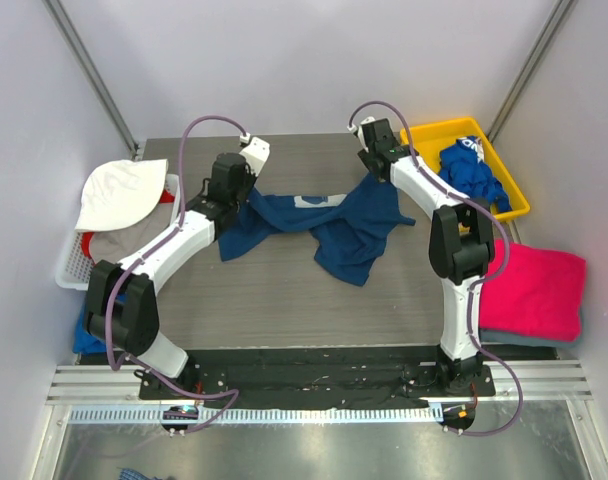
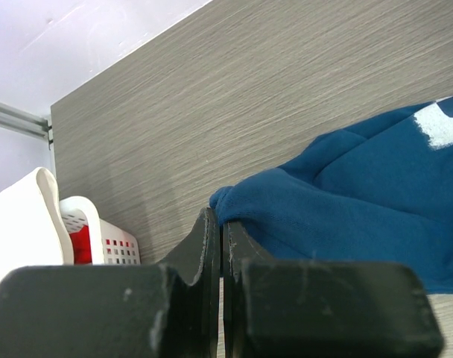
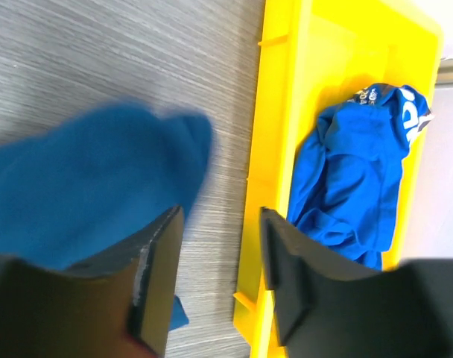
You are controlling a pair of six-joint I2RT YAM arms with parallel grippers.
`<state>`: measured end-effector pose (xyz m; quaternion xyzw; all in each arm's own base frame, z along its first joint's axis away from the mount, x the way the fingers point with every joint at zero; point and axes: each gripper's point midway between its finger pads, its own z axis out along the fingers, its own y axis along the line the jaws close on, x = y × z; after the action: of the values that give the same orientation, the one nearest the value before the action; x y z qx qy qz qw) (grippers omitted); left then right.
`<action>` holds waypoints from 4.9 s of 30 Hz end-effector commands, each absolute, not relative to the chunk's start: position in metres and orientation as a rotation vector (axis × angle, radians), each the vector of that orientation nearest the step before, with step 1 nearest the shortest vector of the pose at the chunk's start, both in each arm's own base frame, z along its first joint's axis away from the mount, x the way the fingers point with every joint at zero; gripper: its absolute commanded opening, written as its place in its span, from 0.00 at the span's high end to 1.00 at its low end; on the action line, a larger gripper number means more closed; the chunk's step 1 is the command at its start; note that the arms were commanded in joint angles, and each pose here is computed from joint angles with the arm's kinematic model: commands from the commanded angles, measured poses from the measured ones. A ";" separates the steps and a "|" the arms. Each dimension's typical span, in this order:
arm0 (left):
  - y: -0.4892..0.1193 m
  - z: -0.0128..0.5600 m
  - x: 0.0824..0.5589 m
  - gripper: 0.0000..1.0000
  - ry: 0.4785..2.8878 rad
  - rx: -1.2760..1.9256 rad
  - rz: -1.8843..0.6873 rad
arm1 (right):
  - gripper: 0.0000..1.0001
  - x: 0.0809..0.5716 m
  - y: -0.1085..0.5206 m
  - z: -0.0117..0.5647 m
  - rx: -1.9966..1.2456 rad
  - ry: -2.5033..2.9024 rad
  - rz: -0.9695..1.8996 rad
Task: Fold and stack the t-shirts
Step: Flatten out the tshirt
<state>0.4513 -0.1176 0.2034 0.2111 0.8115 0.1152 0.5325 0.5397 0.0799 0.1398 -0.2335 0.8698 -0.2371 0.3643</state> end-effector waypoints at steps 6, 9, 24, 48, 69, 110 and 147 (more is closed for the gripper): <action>-0.120 0.215 0.454 1.00 1.888 0.473 0.250 | 0.35 0.535 0.082 0.164 -0.520 2.188 -0.554; -0.120 0.216 0.453 1.00 1.885 0.476 0.243 | 0.36 0.519 0.077 0.161 -0.534 2.208 -0.555; -0.123 0.216 0.447 1.00 1.889 0.488 0.212 | 0.49 0.447 0.036 0.106 -0.583 2.362 -0.499; -0.125 0.206 0.450 1.00 1.905 0.504 0.218 | 0.50 0.440 0.029 0.072 -0.601 2.440 -0.417; -0.128 0.205 0.447 1.00 1.909 0.509 0.213 | 0.51 0.409 0.029 0.085 -0.582 2.441 -0.362; -0.125 0.187 0.450 1.00 1.936 0.527 0.248 | 0.71 0.444 0.035 0.038 -0.725 2.472 -0.380; -0.087 0.402 0.409 1.00 1.630 0.271 0.276 | 0.99 0.393 0.044 0.337 -0.439 2.057 -0.247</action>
<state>0.4308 -0.0975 0.3507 0.1364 0.7534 0.1242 0.6312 0.4175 0.0407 0.2983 -0.1911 0.8646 -0.1228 0.4482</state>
